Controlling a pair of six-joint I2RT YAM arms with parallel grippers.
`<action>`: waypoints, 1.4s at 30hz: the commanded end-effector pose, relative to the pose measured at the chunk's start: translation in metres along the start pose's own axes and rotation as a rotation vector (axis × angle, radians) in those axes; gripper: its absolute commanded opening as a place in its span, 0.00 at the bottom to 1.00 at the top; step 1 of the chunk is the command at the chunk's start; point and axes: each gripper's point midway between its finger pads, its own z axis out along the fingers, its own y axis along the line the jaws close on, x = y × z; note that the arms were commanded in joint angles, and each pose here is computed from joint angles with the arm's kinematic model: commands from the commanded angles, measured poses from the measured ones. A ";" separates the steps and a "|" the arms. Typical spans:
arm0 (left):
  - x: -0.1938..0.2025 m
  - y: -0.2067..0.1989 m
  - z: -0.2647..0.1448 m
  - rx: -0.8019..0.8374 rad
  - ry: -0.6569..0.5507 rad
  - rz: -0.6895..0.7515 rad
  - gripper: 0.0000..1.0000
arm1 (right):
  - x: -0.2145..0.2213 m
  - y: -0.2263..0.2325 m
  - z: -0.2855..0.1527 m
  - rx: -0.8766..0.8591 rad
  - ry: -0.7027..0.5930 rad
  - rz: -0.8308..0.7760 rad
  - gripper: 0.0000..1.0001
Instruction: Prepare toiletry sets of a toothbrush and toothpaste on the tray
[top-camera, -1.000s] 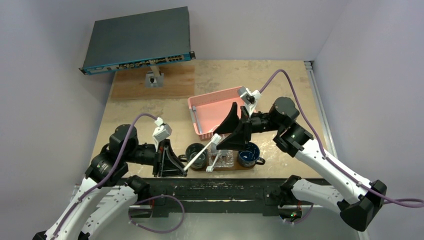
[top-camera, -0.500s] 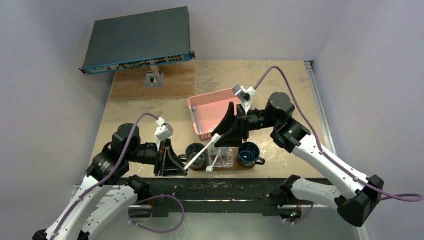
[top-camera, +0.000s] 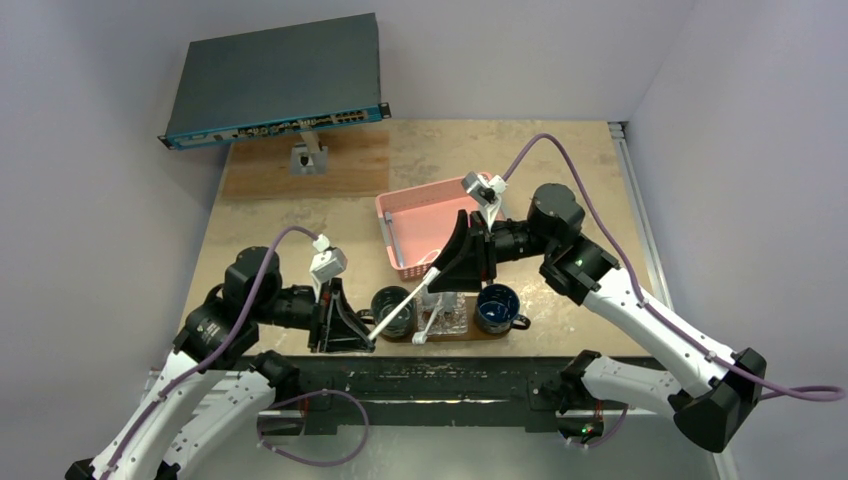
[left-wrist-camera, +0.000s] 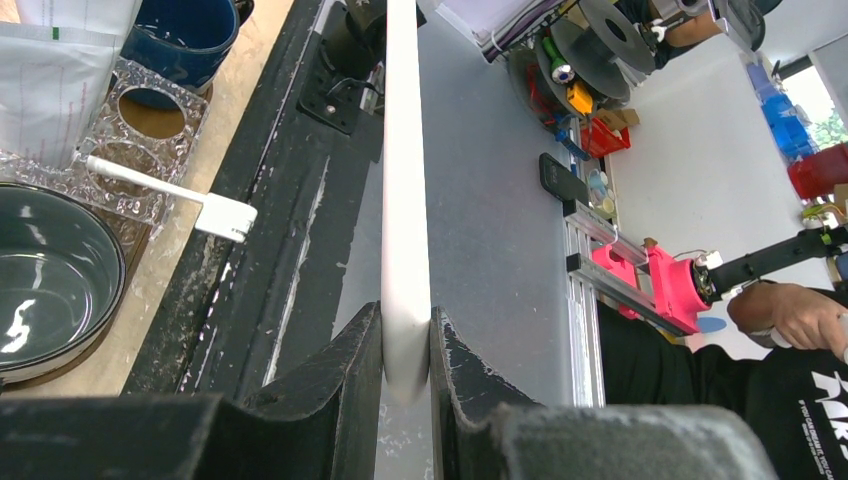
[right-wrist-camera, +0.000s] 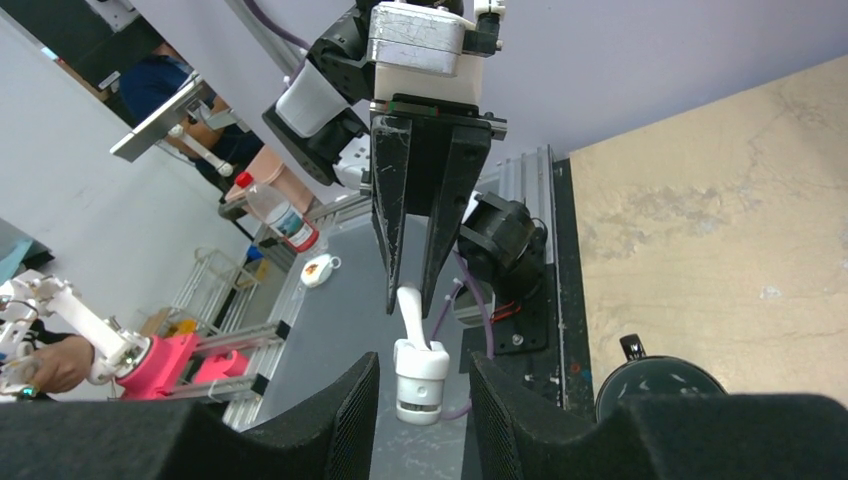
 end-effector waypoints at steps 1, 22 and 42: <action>-0.010 -0.004 -0.002 -0.003 -0.018 0.052 0.00 | -0.013 0.015 -0.003 -0.033 -0.019 -0.068 0.40; -0.012 0.000 -0.001 -0.025 -0.019 0.046 0.00 | -0.007 0.013 0.001 -0.051 -0.010 -0.041 0.06; -0.040 0.024 -0.008 -0.223 -0.137 0.062 0.65 | 0.006 0.012 -0.019 0.135 0.008 -0.022 0.00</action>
